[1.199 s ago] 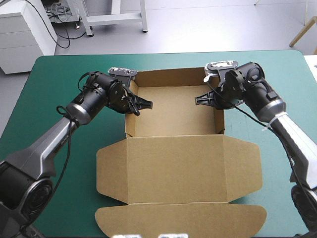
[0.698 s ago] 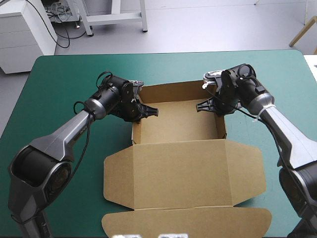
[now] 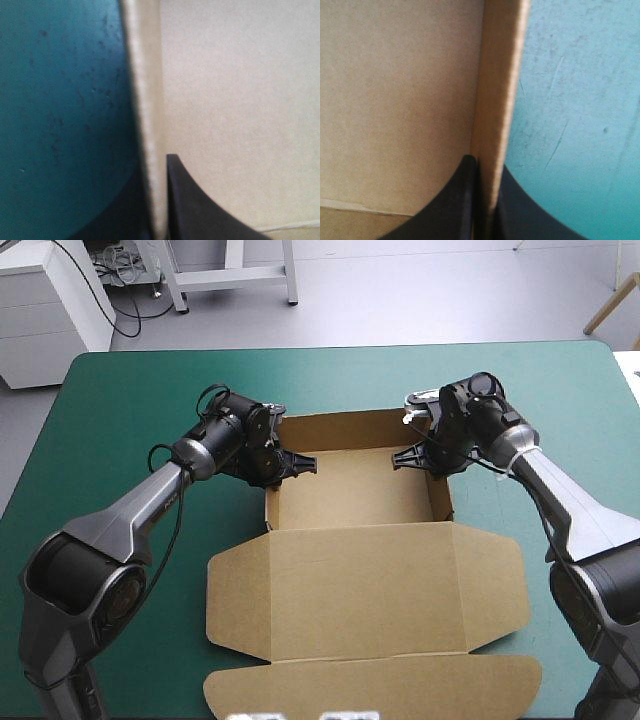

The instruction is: Fold the box

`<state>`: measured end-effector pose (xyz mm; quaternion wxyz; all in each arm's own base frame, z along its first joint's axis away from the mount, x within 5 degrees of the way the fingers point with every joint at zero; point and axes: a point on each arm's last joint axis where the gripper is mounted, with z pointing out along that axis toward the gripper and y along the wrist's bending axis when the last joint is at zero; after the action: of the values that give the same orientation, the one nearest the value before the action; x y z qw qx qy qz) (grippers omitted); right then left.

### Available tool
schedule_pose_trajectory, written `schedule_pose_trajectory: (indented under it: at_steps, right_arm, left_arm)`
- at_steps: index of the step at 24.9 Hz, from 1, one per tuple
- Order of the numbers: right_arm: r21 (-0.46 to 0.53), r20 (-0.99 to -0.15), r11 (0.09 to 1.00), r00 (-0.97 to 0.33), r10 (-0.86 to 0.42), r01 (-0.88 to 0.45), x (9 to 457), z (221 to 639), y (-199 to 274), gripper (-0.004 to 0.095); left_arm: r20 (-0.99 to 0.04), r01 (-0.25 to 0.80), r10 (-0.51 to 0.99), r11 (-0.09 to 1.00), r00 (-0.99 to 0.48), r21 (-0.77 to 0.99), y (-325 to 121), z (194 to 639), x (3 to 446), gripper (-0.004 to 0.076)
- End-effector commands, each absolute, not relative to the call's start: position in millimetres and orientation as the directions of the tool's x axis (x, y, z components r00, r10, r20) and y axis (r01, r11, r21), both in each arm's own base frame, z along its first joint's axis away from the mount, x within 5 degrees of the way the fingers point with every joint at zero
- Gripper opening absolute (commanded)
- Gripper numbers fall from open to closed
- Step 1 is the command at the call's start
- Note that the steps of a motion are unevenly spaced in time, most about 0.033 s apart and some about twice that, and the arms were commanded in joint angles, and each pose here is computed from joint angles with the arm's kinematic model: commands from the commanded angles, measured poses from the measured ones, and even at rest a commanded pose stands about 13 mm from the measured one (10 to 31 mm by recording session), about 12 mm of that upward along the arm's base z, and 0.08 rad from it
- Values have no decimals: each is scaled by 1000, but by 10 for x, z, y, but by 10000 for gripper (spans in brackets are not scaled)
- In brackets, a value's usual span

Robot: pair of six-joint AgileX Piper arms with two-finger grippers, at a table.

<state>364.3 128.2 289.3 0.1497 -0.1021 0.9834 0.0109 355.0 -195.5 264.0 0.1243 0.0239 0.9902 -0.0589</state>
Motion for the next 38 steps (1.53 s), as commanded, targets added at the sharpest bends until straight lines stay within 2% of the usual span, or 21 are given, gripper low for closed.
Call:
schedule_pose_trajectory:
  at_steps: [1,2,3,5,8,10,13,15,21,29,33,35,37,38]
  right_arm:
    - [-40,-395,961,-879,-266,-272,3631,3147,1258,151]
    - [-43,-400,960,-876,-269,-275,3636,3149,1258,246]
    - [-43,-401,960,-876,-269,-275,3637,3150,1258,301]
    - [-45,-403,960,-874,-270,-276,3639,3151,1258,456]
    - [-42,-404,962,-876,-263,-270,3639,3151,1258,707]
    - [-42,-404,962,-876,-263,-270,3639,3151,1258,813]
    - [-37,-406,965,-878,-251,-259,3641,3152,1259,858]
    - [-35,-412,966,-876,-249,-258,3646,3154,1261,858]
    - [-29,-454,967,-858,-239,-254,3657,3236,1266,855]
    - [6,-647,974,-743,-170,-229,3430,4121,1166,854]
    - [13,-683,974,-714,-157,-226,3185,4390,1077,854]
    - [14,-688,974,-710,-154,-225,3094,4465,1044,854]
    - [15,-693,974,-705,-152,-224,3026,4521,1019,854]
    - [16,-697,974,-701,-150,-224,2994,4549,1007,854]
  left_arm:
    - [-362,72,1,980,-932,-184,-1978,2935,3559,-8]
    - [-370,71,-8,978,-929,-198,-1990,2941,3566,-6]
    - [-371,71,-9,977,-929,-201,-1993,2942,3567,7]
    - [-371,71,-9,977,-929,-201,-1993,2942,3567,61]
    - [-371,77,-2,977,-929,-198,-1992,2941,3565,195]
    - [-374,78,-2,977,-927,-200,-1994,2943,3568,313]
    - [-383,80,-4,976,-924,-204,-1998,2947,3576,500]
    - [-381,79,-4,976,-925,-203,-1997,2946,3574,542]
    - [-407,85,-10,973,-914,-216,-2009,3088,3597,535]
    - [-543,99,-10,980,-840,-171,-1914,3882,3605,535]
    - [-642,106,-25,981,-766,-165,-1798,4410,3492,535]
    - [-694,157,2,975,-720,-160,-1743,4633,3384,485]
    - [-720,210,54,969,-692,-129,-1706,4739,3304,370]
    - [-732,228,75,967,-677,-112,-1681,4789,3262,262]
